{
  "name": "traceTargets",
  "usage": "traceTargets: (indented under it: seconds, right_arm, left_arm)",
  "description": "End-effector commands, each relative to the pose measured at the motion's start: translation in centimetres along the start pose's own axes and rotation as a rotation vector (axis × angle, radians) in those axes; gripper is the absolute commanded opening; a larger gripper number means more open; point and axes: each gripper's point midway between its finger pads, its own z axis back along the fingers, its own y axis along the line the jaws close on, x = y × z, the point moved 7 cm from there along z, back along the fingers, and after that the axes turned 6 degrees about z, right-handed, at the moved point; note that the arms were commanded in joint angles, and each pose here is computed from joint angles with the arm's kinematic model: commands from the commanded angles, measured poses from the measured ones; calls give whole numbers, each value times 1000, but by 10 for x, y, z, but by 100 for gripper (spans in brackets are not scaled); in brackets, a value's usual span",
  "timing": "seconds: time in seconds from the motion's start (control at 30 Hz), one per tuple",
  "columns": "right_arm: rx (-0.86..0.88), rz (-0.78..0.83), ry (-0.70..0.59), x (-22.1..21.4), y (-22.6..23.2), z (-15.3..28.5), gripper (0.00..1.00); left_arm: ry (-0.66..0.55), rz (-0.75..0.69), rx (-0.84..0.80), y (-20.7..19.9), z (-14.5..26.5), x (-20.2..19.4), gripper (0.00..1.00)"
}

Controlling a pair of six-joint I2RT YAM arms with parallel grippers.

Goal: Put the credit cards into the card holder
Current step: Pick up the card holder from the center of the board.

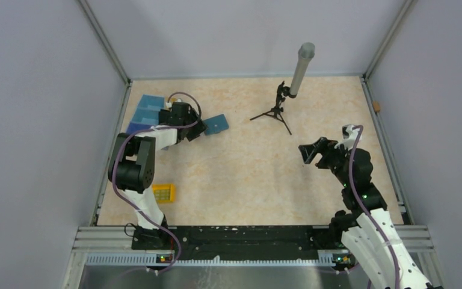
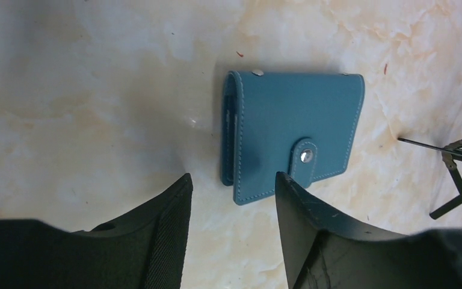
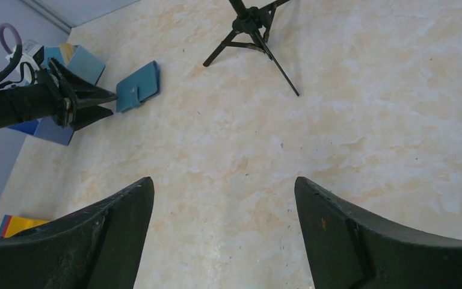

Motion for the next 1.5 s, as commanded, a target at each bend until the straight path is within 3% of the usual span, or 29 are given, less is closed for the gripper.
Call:
traceTargets:
  seconds: [0.0, 0.1, 0.27, 0.4, 0.53, 0.67, 0.77, 0.97, 1.07, 1.47]
  right_arm:
    - [21, -3, -40, 7, 2, 0, 85]
    - [19, -5, -33, 5, 2, 0, 85]
    - [18, -17, -26, 3, 2, 0, 84]
    - [18, -21, -23, 3, 2, 1, 83]
    - [14, -21, -13, 2, 2, 1, 83]
    - [6, -19, -4, -1, 0, 1, 82]
    - [4, -20, 2, -1, 0, 0, 82]
    - [3, -27, 11, -2, 0, -1, 82]
    - [4, -34, 12, -4, -1, -3, 82]
    - [14, -31, 28, -3, 1, -4, 81]
  left_arm:
    - [-33, -10, -71, -14, -9, 13, 51]
    - [-6, -14, -74, -12, -15, 9, 47]
    - [14, -9, -92, -9, -18, 4, 28]
    - [69, -19, -154, -14, -18, -9, 21]
    - [119, -59, -243, -32, -10, -33, 20]
    - [173, -142, -345, -54, 3, -58, 21]
    - [144, -197, -370, -60, 15, -53, 29]
    - [9, -382, -206, -61, 29, -16, 51]
    - [33, -411, -98, -51, 20, 3, 58]
    - [182, -395, -127, -38, -29, 26, 59]
